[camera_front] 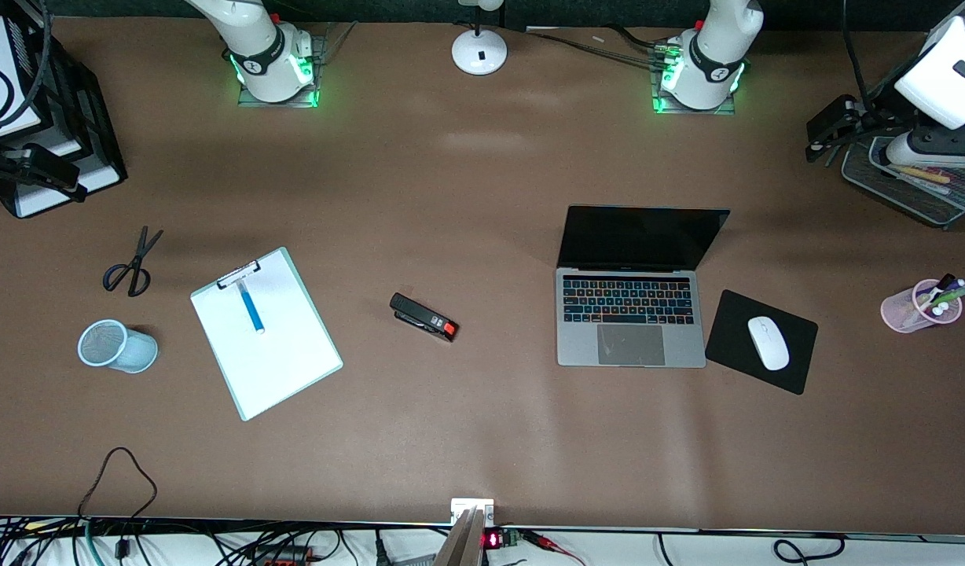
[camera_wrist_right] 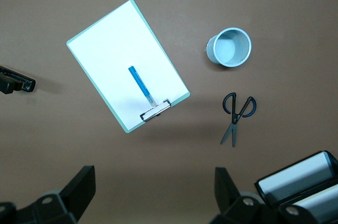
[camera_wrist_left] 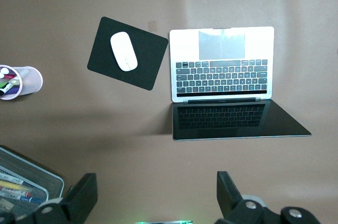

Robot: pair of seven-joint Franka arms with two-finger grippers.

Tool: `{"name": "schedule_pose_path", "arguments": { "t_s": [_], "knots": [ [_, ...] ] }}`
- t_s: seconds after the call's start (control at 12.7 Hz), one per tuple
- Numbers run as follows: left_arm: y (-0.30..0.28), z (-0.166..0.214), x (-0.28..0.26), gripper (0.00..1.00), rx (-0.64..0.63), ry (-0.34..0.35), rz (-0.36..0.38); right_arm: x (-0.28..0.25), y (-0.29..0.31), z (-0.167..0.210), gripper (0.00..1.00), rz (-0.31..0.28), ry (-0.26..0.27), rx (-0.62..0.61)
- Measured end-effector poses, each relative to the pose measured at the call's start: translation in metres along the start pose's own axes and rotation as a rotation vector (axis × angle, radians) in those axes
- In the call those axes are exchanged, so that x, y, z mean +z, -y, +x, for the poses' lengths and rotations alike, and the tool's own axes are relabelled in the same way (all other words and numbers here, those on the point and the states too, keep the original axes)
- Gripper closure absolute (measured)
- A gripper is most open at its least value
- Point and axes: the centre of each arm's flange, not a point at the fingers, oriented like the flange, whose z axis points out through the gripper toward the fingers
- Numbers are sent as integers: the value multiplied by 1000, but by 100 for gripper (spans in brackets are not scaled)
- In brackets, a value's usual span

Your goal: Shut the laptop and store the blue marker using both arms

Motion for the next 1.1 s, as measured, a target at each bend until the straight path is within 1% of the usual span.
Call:
{"name": "schedule_pose_path", "arguments": {
  "t_s": [0.55,0.87,0.94,1.1],
  "knots": [
    [6,1,1,0,-12,1,-1,1,2,0,0,0,2,-4],
    [8,2,2,0,-14,4,-1,20,3,9,0,-3,35,-4],
    [7,1,4,0,-13,19,0,29,4,13,0,-4,48,-5],
    [1,0,15,0,0,81,4,50,8,26,0,-9,63,-11]
  ]
}}
